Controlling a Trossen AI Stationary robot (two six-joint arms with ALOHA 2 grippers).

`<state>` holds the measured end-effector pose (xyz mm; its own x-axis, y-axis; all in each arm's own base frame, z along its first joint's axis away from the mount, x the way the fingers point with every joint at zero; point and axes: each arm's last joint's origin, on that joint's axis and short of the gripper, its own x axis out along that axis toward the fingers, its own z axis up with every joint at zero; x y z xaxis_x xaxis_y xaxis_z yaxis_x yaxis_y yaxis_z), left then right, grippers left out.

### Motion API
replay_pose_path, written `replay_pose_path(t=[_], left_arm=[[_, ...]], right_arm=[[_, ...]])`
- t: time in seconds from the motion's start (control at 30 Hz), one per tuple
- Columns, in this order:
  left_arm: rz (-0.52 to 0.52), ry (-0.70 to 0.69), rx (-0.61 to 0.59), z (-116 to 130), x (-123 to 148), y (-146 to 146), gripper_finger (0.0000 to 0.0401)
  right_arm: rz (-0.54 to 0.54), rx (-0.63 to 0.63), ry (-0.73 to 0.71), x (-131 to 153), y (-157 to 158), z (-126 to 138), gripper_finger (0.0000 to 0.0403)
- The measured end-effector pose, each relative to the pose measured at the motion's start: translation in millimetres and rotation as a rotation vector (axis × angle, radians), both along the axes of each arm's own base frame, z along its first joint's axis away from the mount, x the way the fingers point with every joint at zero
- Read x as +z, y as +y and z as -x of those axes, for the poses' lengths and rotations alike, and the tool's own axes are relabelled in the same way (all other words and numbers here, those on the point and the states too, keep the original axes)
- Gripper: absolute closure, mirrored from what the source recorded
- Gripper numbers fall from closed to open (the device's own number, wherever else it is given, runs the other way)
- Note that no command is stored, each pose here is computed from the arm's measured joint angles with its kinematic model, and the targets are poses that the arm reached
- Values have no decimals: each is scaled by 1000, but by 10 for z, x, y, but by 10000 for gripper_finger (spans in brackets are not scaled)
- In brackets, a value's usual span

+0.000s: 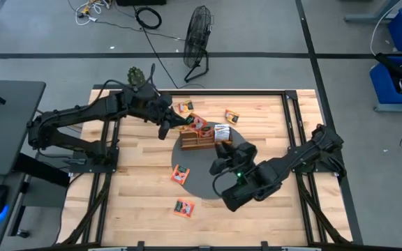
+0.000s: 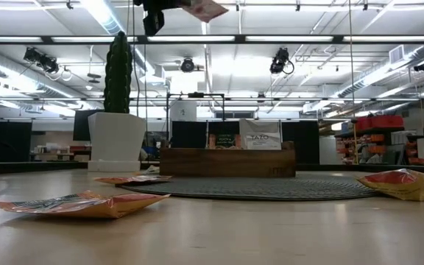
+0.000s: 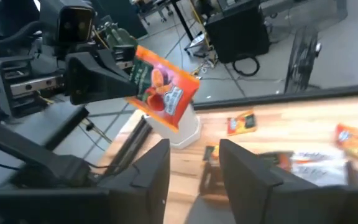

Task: Pick & Place Tea
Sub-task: Put the pink tea bag into the middle section of the wooden organizer

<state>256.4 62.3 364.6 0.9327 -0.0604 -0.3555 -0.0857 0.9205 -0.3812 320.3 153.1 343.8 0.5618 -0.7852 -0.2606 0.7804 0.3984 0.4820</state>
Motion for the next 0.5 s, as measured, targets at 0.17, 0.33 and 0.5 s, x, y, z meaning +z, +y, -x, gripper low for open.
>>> replay_pose_path(t=[0.17,0.33,0.5], left_arm=[[-29,35,16,-50,-79,92,400],[-42,124,39,-155,-265,223,400],[-16,225,62,-330,-539,364,400]], right_arm=[[33,18,73,81,-32,173,245],[49,53,170,174,-58,381,245],[28,69,286,228,-141,521,245]])
